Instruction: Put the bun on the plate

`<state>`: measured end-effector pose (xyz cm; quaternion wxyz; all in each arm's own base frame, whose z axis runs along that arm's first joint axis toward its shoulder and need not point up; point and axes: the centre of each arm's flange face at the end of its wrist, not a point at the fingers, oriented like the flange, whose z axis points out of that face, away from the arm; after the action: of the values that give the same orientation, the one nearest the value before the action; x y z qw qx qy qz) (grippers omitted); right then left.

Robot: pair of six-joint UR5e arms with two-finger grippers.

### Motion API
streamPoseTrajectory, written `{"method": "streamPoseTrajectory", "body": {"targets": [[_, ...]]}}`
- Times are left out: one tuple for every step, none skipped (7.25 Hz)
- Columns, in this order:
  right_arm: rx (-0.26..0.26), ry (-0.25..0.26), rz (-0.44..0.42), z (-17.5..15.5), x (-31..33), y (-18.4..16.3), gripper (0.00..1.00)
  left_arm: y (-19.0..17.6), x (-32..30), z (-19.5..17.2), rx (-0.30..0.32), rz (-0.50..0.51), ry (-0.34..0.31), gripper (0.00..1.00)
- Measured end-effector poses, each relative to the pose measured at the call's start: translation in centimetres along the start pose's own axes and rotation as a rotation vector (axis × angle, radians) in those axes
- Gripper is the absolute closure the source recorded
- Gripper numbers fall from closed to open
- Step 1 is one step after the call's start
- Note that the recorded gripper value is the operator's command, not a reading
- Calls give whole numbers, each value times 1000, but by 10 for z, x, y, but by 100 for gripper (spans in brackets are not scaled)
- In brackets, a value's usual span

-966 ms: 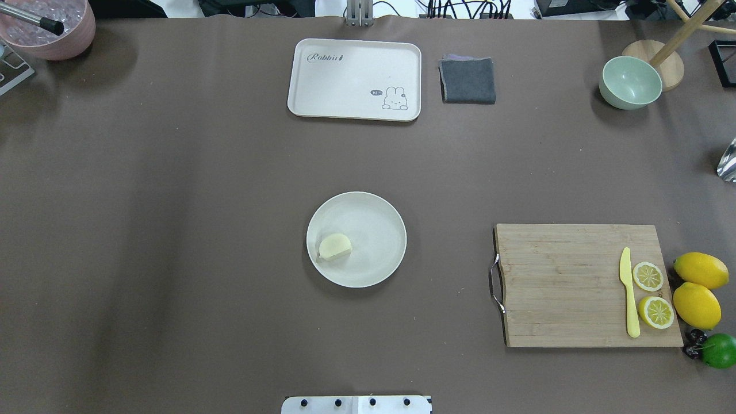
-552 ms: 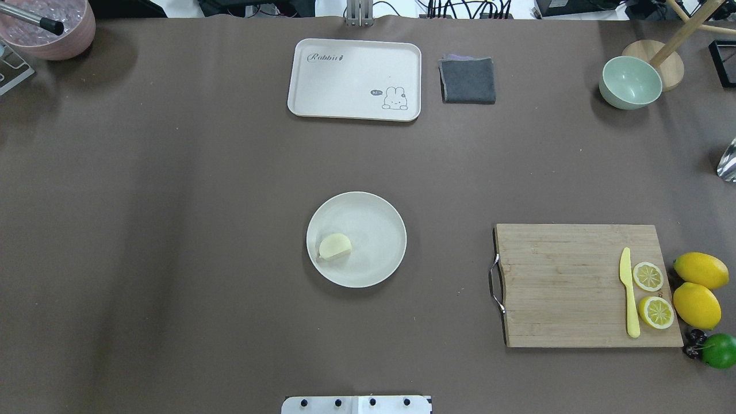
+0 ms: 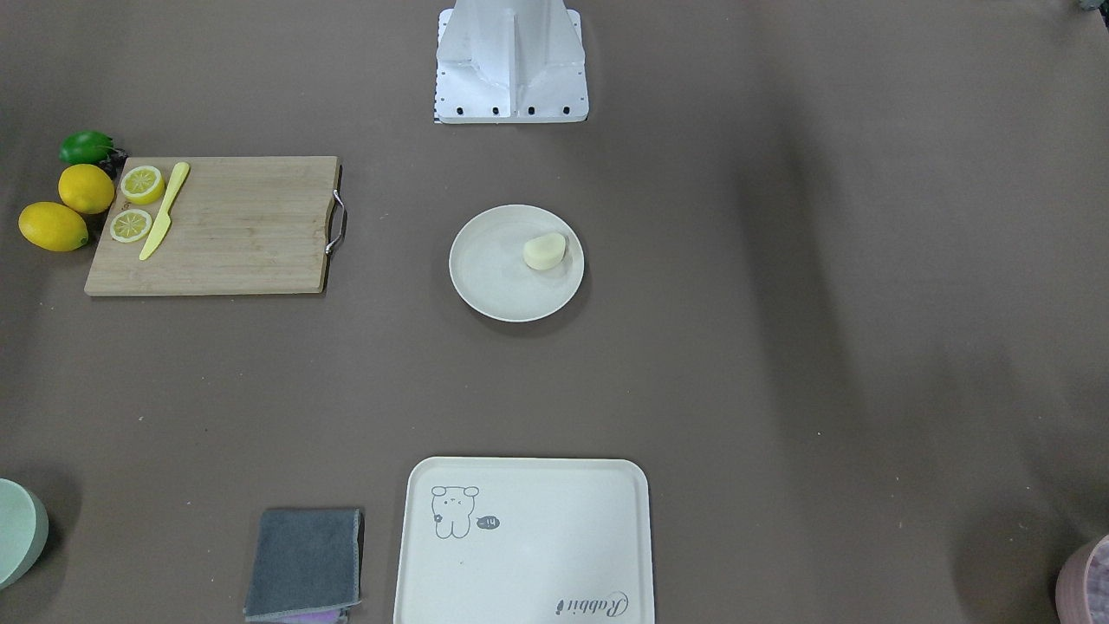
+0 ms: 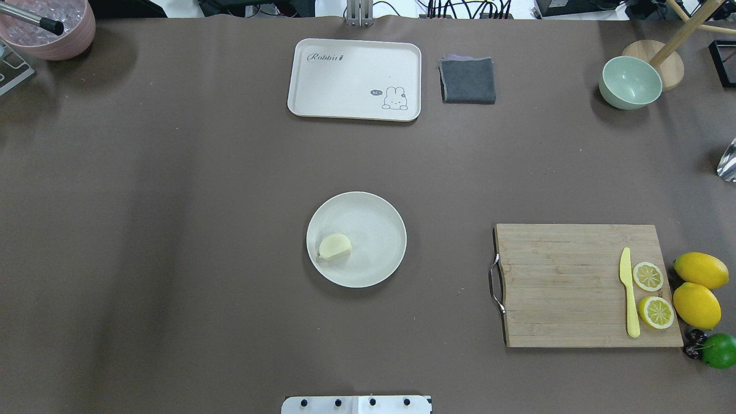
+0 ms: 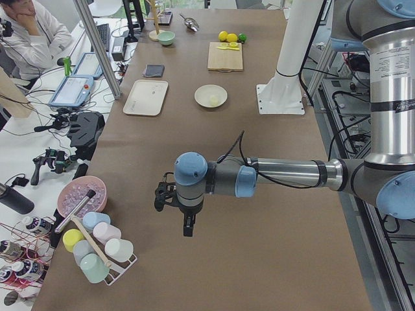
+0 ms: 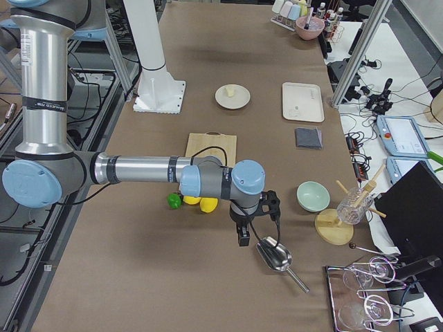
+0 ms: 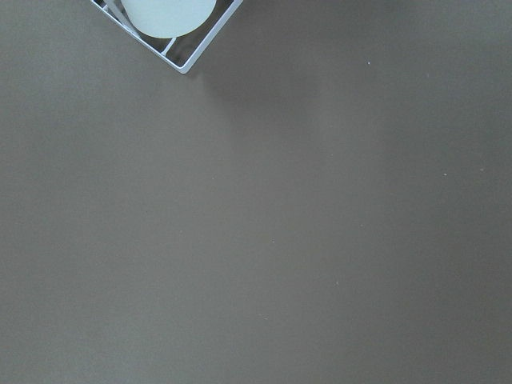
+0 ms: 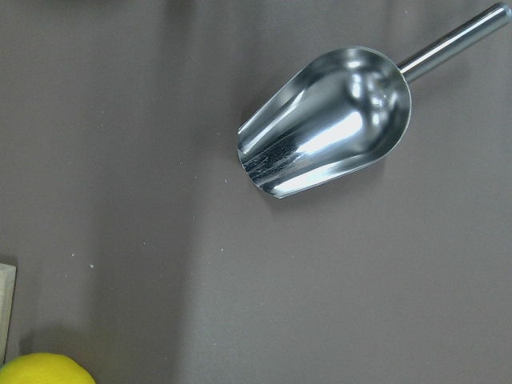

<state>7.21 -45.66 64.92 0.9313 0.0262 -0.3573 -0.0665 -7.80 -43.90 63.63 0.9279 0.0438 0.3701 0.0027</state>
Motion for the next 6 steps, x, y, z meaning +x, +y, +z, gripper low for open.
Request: {"method": "streamPoseTrajectory", "body": {"targets": [[-4,0,3,2,2,2,0,0,0,-1,1,1,0,1],[-8,0,4,4,3,5,0,0,1,-1,3,1,0,1],[-9,0,4,4,3,6,0,1,1,-2,4,2,1,1],[-9,-1,3,4,3,6,0,2,1,-2,4,1,2,1],[-10,-1,4,4,3,7,0,3,1,-2,4,0,2,1],[-10,-2,4,5,3,7,0,3,1,-3,5,1,2,1]]}}
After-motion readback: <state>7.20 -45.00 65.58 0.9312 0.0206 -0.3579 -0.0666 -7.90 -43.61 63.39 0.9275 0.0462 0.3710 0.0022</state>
